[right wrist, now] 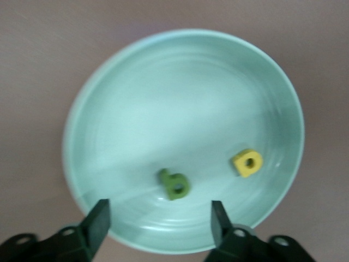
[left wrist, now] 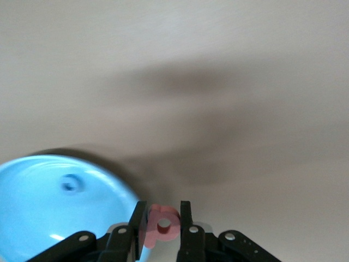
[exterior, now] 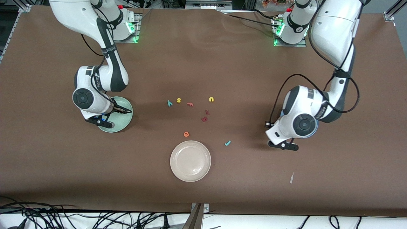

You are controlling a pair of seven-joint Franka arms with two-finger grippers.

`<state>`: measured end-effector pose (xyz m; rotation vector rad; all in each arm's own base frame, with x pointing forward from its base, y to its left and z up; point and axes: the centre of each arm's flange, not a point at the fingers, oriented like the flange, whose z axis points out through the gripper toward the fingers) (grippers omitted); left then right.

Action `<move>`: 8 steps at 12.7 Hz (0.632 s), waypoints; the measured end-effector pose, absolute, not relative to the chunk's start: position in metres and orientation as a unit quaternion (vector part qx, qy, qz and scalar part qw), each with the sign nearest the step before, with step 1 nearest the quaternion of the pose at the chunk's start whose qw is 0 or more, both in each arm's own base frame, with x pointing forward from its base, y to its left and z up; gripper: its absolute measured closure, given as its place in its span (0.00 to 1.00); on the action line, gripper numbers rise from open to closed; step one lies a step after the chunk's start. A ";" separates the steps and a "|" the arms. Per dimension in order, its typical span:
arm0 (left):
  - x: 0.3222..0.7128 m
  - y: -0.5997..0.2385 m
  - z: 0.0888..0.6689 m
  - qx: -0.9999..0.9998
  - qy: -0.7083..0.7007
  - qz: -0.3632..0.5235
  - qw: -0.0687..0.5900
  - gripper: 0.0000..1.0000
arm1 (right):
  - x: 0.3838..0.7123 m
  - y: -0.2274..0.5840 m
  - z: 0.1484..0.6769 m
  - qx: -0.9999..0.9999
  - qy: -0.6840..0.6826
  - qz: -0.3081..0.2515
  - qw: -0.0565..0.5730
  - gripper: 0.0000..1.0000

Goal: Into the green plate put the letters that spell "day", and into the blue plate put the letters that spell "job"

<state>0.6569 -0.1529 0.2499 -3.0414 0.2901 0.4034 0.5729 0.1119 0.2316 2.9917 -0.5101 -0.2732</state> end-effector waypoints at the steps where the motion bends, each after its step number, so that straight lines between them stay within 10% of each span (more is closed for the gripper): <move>1: 0.657 -0.132 0.249 -0.985 0.106 0.132 0.032 0.72 | 0.577 0.129 0.240 0.978 -0.189 -0.082 0.035 0.01; 8: 0.617 -0.061 0.213 -0.987 0.133 0.078 0.034 0.69 | 0.553 0.279 0.209 0.916 -0.399 -0.029 0.040 0.00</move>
